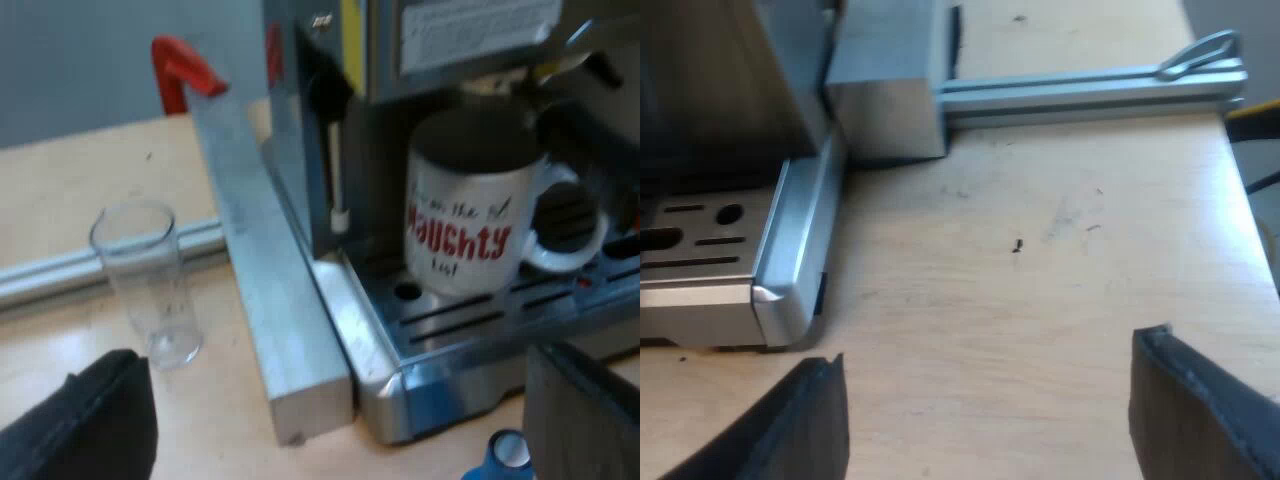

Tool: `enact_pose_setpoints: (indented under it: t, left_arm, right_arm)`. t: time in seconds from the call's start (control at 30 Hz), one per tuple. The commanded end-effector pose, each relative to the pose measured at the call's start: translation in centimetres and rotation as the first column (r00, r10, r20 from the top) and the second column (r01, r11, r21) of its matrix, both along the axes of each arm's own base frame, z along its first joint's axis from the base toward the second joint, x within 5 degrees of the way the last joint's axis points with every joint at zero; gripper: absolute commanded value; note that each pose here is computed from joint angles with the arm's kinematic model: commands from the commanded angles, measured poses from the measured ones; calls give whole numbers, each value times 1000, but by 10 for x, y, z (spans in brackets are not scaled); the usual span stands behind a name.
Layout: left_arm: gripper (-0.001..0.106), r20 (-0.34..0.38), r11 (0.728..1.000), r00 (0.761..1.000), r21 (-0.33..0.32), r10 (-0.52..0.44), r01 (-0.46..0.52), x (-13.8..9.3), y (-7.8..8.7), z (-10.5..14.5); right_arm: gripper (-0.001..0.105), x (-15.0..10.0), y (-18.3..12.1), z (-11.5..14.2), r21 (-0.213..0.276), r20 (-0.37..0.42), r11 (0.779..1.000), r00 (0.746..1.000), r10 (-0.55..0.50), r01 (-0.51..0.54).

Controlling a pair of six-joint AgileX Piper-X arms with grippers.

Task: Remove mug from coffee machine

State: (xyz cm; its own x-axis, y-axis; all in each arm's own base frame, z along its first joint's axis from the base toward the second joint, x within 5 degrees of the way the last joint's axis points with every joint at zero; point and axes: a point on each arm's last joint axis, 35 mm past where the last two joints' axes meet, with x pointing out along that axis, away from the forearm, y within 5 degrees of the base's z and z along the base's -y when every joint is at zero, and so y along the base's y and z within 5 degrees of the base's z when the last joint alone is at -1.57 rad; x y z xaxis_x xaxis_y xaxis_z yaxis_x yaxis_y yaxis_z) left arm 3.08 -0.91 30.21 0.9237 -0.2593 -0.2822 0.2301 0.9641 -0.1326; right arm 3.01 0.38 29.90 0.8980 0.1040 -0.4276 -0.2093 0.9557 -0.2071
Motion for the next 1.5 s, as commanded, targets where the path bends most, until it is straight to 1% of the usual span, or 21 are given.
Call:
enact_pose_setpoints:
  t: [0.03, 0.1, 0.17, 0.27, 0.4, 0.43, 0.47, 0.5, 0.53, 0.6, 0.63, 0.67, 0.73, 0.83, 0.9, 0.97, 1.07, 1.2, 1.33, 1.4, 1.5]
  left_arm:
    - [76, 47, 999, 998, -15, -41, 42, 4, -2, 7]
    - [76, 64, 998, 996, -16, -68, 69, 4, -3, 8]
    - [76, 64, 996, 994, -16, -87, 88, 3, -3, 9]
    - [76, 66, 994, 992, -16, -108, 109, 3, -4, 9]
    - [76, 142, 981, 972, -25, -185, 190, 4, -7, 17]
    - [76, 140, 978, 970, -27, -200, 206, 8, -8, 17]
    - [76, 143, 978, 969, -27, -203, 209, 8, -9, 17]
    - [76, 137, 976, 968, -28, -211, 217, 11, -10, 17]
    - [76, 127, 973, 967, -30, -223, 228, 15, -11, 16]
    - [76, 105, 965, 961, -38, -256, 261, 24, -14, 12]
    - [76, 99, 953, 951, -46, -294, 299, 30, -17, 8]
    - [76, 103, 943, 941, -51, -323, 329, 33, -18, 5]
    - [76, 104, 934, 932, -56, -347, 354, 36, -20, 1]
    - [76, 96, 932, 931, -58, -351, 358, 40, -21, -8]
    - [76, 73, 918, 920, -71, -386, 391, 43, -22, -20]
    - [76, 56, 909, 913, -79, -405, 408, 45, -24, -28]
    - [76, 40, 910, 913, -83, -405, 407, 48, -24, -39]
    - [76, 12, 910, 914, -89, -405, 405, 51, -25, -55]
    - [76, 21, 910, 914, -87, -405, 405, 53, -25, -60]
    - [76, 20, 910, 914, -87, -405, 405, 54, -25, -63]
    - [76, 22, 910, 914, -87, -405, 406, 54, -25, -62]
  right_arm:
    - [62, 6, 1, 9, 13, 21, 999, 999, 36, -36]
    - [62, 14, 2, 14, 28, 41, 997, 997, 73, -74]
    - [62, 20, 3, 16, 39, 48, 993, 993, 111, -113]
    - [62, 28, 5, 17, 41, 40, 987, 987, 153, -155]
    - [62, 36, 9, 17, 36, 33, 976, 977, 212, -213]
    - [62, 37, 9, 17, 36, 30, 974, 975, 222, -223]
    - [62, 42, 13, 18, 35, 32, 963, 963, 267, -268]
    - [62, 43, 13, 18, 35, 32, 963, 963, 267, -268]
    - [62, 48, 18, 19, 26, 38, 946, 946, 322, -323]
    - [62, 49, 19, 20, 16, 40, 942, 941, 335, -336]
    - [62, 52, 23, 20, -32, 43, 922, 921, 387, -386]
    - [62, 53, 24, 20, -53, 43, 914, 914, 404, -402]
    - [62, 54, 26, 19, -85, 38, 905, 906, 422, -418]
    - [62, 56, 29, 16, -99, 43, 891, 893, 448, -443]
    - [62, 58, 31, 9, -99, 45, 883, 884, 465, -459]
    - [62, 60, 33, 3, -99, 43, 879, 880, 472, -467]
    - [62, 64, 35, -9, -106, 43, 878, 880, 473, -467]
    - [62, 68, 38, -21, -109, 58, 871, 872, 486, -479]
    - [62, 71, 39, -28, -109, 64, 870, 870, 489, -481]
    - [62, 73, 40, -39, -107, 61, 869, 869, 491, -484]
    - [62, 74, 41, -46, -104, 62, 865, 865, 498, -491]
